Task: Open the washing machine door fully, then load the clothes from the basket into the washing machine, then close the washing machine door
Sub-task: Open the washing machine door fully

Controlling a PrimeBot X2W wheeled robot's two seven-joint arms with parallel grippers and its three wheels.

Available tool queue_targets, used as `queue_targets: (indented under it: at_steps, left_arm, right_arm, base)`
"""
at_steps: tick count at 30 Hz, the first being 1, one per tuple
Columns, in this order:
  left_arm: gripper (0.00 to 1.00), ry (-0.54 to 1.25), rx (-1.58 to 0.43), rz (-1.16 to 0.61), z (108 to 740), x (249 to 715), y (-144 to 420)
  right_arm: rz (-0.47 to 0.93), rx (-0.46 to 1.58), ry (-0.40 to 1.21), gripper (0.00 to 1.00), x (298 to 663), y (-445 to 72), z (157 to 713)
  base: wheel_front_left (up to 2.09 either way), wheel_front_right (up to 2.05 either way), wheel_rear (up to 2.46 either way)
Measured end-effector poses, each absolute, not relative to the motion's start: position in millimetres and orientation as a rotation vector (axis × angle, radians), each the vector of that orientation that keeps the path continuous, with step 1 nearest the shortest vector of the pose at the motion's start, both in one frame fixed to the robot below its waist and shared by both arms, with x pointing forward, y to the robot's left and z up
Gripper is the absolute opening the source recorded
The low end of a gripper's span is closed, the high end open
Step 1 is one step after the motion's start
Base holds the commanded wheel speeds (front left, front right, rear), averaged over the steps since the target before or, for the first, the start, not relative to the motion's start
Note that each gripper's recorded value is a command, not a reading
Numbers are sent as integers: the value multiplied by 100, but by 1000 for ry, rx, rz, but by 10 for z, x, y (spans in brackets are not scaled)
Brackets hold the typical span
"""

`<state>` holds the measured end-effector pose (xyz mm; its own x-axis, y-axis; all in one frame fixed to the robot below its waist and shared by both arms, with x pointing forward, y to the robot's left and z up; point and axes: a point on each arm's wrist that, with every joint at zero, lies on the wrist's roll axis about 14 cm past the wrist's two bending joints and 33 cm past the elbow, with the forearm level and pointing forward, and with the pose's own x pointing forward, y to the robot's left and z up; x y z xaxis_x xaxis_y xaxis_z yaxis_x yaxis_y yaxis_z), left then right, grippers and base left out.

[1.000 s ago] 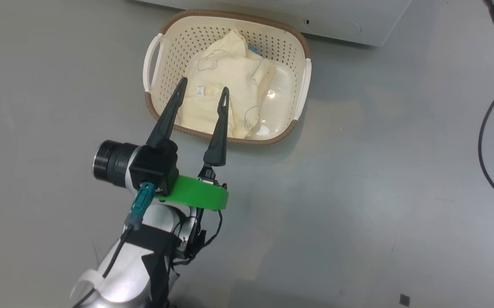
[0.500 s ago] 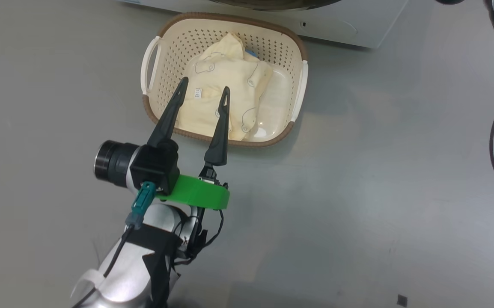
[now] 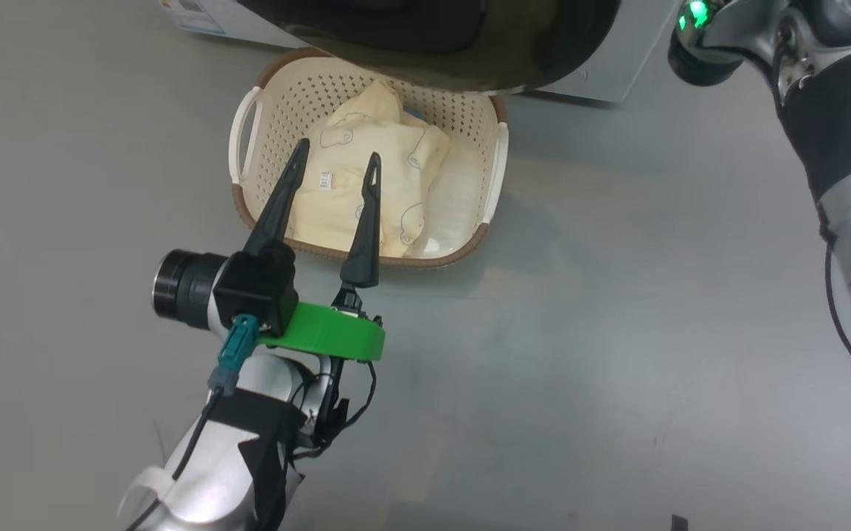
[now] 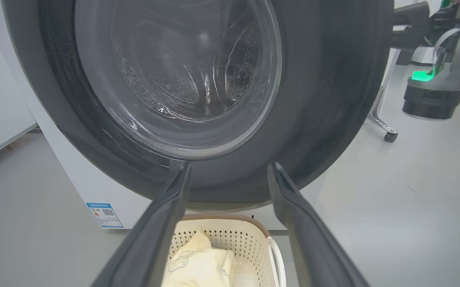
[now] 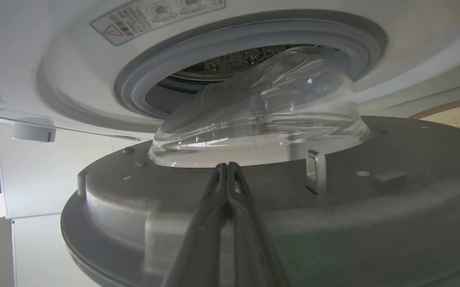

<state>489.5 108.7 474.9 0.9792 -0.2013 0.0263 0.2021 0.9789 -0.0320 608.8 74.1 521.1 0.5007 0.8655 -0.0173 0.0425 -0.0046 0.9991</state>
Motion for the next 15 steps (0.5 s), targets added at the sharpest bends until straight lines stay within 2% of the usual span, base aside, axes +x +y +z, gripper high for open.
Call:
queue_targets:
  at_steps: [15]
  left_arm:
    - [100, -21, -37, -208, 4771, 4820, 1078]
  right_arm:
    - [1047, 1376, 976, 0, 5214, 1152, 5259]
  base:
    - [0, 0, 0]
